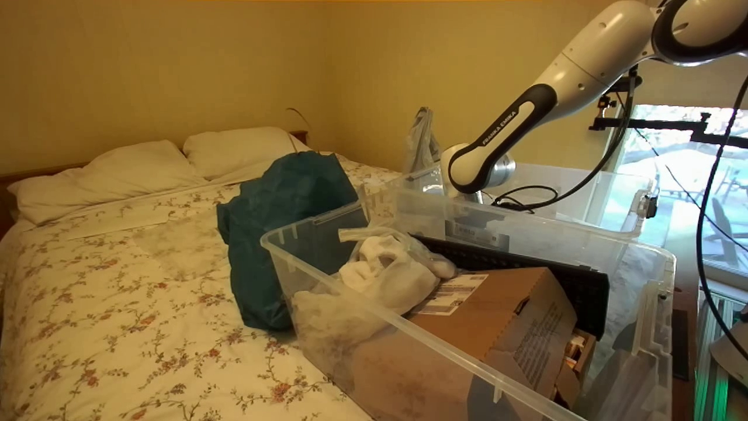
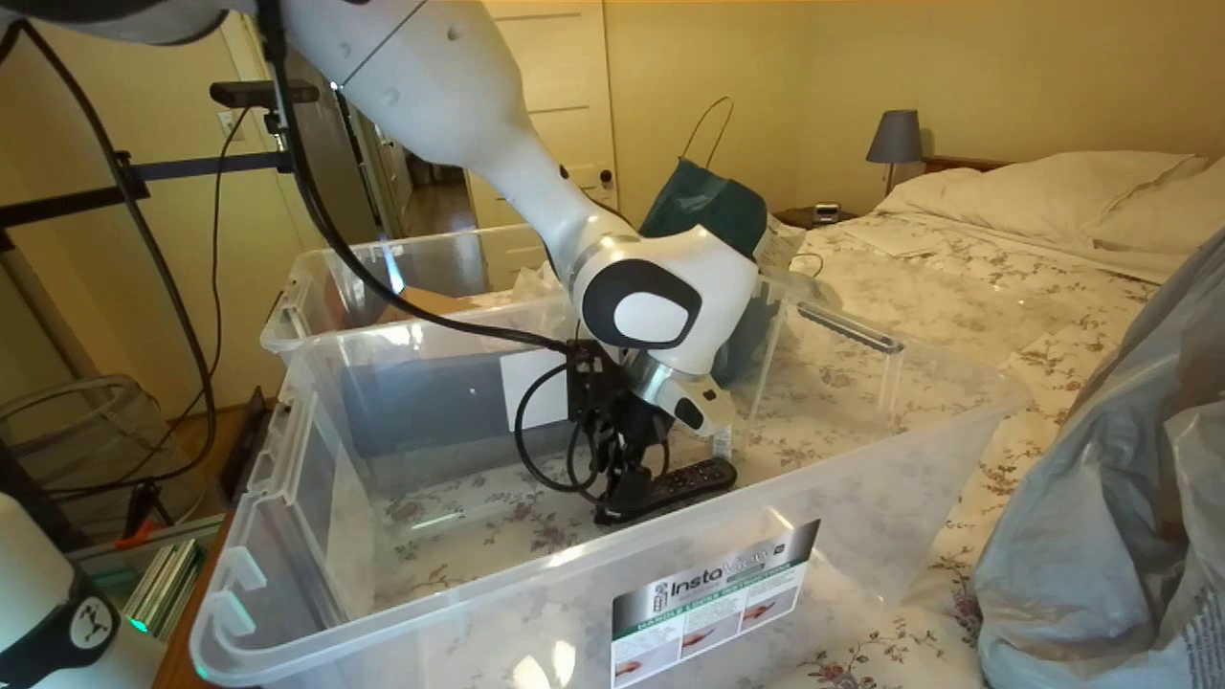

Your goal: Move the remote to the storage on the left

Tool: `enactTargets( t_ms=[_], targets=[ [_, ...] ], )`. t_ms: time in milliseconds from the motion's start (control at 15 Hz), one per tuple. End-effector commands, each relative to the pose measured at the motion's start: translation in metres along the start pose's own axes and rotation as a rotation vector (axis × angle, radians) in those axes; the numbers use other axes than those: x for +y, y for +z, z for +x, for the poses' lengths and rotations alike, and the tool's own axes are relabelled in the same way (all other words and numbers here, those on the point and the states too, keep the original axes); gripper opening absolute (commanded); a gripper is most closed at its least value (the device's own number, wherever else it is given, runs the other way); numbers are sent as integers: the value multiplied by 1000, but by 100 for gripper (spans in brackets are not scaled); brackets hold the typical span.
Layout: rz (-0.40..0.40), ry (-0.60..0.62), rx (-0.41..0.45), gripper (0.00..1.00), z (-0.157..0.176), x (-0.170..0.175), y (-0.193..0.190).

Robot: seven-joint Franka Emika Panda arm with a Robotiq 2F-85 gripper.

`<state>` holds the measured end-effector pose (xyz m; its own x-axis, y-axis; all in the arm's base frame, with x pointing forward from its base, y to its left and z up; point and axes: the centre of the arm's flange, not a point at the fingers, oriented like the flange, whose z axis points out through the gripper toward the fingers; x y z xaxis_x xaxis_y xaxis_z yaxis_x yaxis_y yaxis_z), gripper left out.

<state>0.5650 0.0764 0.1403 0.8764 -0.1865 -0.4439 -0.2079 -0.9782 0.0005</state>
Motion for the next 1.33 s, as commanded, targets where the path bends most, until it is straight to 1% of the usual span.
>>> enactTargets(
  t_ms=[0, 333, 467, 600, 667, 800, 1067, 1267],
  targets=[
    [-45, 3, -15, 66, 17, -11, 11],
    [-58, 1, -5, 31, 20, -14, 11],
    [-59, 1, 10, 22, 21, -13, 8],
    [-75, 25, 30, 8, 20, -11, 2],
    [-75, 45, 46, 1, 14, -8, -7],
    [-59, 92, 102, 0, -5, 0, -30],
    [-10, 136, 197, 0, -37, 13, -78],
    [52, 168, 271, 0, -63, 21, -114]
  ],
)
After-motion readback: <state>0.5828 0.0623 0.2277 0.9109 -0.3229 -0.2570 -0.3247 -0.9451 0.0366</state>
